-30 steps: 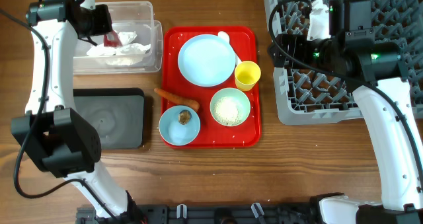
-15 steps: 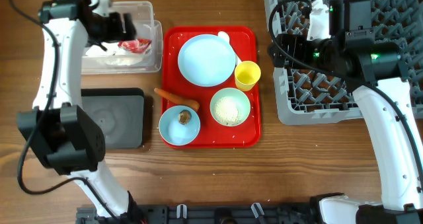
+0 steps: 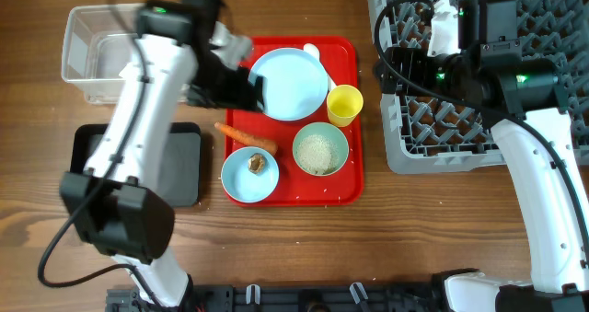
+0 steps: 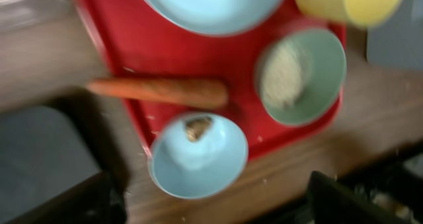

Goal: Sort waste into correct bins and load items into the dishwasher rack
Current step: 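Grasp the small blue bowl with the left gripper and lift, then tip the blue bowl over the black tray to dump the scraps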

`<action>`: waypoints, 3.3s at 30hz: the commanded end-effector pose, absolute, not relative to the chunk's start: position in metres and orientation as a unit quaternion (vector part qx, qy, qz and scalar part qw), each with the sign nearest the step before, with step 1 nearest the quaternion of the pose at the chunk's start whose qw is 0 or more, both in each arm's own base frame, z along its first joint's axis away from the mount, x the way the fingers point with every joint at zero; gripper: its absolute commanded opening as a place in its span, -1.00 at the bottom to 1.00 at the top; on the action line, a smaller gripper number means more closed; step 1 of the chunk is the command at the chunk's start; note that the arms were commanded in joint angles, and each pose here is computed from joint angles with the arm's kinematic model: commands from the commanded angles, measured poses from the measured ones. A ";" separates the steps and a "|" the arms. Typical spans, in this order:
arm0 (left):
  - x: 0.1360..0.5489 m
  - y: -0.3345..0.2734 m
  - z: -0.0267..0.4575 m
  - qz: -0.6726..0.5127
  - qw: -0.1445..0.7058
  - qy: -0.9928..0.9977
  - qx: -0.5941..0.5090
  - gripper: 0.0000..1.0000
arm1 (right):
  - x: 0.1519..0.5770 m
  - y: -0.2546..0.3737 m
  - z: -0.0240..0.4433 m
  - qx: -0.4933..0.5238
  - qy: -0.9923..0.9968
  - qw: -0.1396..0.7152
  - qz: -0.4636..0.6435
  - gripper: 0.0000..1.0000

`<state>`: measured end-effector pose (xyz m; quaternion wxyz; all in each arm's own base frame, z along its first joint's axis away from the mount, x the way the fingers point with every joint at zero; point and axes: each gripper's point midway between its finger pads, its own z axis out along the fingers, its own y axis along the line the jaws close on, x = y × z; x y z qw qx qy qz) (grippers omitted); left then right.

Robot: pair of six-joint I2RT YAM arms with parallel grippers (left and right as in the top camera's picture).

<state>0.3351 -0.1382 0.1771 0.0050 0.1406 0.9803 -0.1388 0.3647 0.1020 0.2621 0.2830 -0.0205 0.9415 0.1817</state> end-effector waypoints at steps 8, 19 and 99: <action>0.260 -0.183 0.098 -0.038 -0.096 0.983 0.151 1.00 | 0.370 0.098 0.267 -0.023 0.940 0.292 0.172 0.99; 0.247 -0.168 0.051 0.080 -0.061 0.991 0.091 0.78 | 0.370 0.098 0.266 -0.023 0.941 0.292 0.172 0.99; 0.295 0.015 0.159 -0.511 0.256 0.820 -0.043 -0.92 | 0.370 0.099 0.266 -0.011 0.941 0.289 0.177 0.99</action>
